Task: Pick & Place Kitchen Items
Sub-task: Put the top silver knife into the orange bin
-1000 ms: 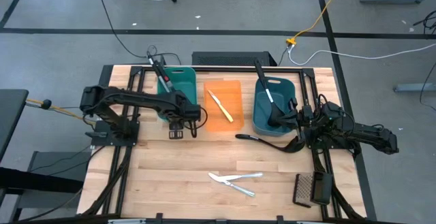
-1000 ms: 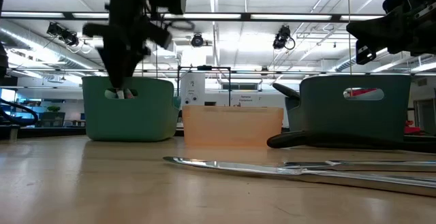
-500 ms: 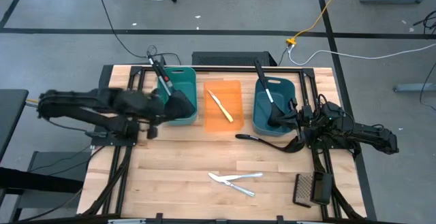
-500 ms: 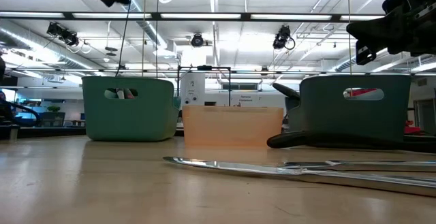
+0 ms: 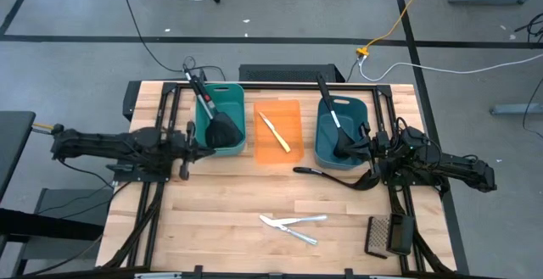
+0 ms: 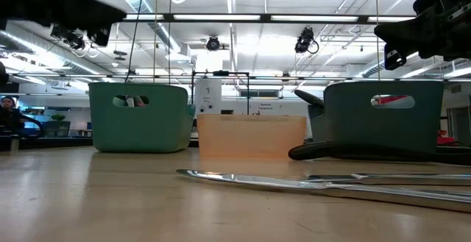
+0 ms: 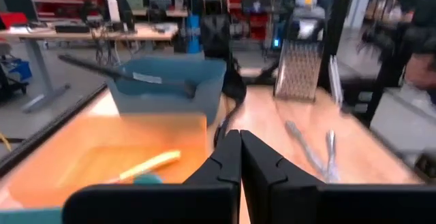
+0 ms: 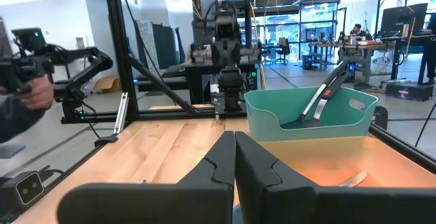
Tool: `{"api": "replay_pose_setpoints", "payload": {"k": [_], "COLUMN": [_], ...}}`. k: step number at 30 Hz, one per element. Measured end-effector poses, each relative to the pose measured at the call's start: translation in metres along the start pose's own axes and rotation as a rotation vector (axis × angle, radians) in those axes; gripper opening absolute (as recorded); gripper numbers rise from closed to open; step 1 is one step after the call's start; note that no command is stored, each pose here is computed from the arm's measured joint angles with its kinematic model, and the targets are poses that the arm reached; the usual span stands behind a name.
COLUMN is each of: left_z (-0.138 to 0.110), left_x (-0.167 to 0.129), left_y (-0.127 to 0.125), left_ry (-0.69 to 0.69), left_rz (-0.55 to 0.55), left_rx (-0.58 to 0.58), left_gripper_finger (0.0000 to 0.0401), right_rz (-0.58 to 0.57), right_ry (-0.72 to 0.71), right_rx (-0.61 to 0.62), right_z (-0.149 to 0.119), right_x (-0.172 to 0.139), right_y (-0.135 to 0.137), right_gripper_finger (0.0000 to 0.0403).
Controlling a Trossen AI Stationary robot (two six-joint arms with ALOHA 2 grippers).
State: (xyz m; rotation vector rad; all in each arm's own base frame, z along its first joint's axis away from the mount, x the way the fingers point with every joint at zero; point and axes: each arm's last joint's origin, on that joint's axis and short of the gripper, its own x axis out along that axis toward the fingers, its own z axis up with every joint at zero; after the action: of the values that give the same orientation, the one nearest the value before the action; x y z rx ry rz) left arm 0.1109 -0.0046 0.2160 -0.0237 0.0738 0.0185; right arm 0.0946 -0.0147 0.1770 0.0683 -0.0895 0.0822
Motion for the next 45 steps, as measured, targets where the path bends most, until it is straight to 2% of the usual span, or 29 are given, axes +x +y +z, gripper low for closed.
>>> {"api": "replay_pose_setpoints", "payload": {"k": [4,14,18,22,28,33,38,41,45], "left_z": [-0.019,-0.037,-0.036,-0.034,-0.035,-0.034,-0.034,-0.034,-0.033], "left_x": [0.002,-0.003,-0.006,-0.007,-0.007,-0.007,-0.007,-0.007,-0.007], "left_y": [0.001,0.0,0.0,0.001,0.003,0.003,0.003,0.003,0.003], "left_ry": [-0.015,-0.052,-0.079,-0.095,-0.086,-0.09,-0.091,-0.091,-0.098], "left_rz": [0.02,-0.033,-0.026,-0.007,0.067,0.073,0.072,0.072,0.072], "left_rx": [0.057,0.135,0.143,0.165,0.162,0.161,0.156,0.151,0.149], "left_gripper_finger": [0.0002,0.0001,0.0004,0.0013,0.002,0.0017,0.0016,0.0016,0.0016], "right_rz": [0.0,0.0,-0.024,-0.084,-0.107,-0.163,-0.102,-0.047,-0.061], "right_ry": [-0.001,-0.004,-0.058,-0.057,0.098,0.381,0.6,0.696,0.84], "right_rx": [0.0,0.0,0.02,0.037,0.068,0.063,0.126,0.137,0.131], "right_z": [0.0,0.0,0.007,0.026,0.075,0.109,0.12,0.119,0.112], "right_x": [0.0,0.0,0.0,0.001,0.018,0.051,0.094,0.123,0.151], "right_y": [0.0,0.0,0.0,0.001,0.005,0.003,0.014,0.033,0.063], "right_gripper_finger": [0.0007,0.0007,0.0006,0.0004,0.0003,0.0004,0.0016,0.0024,0.0026]}}
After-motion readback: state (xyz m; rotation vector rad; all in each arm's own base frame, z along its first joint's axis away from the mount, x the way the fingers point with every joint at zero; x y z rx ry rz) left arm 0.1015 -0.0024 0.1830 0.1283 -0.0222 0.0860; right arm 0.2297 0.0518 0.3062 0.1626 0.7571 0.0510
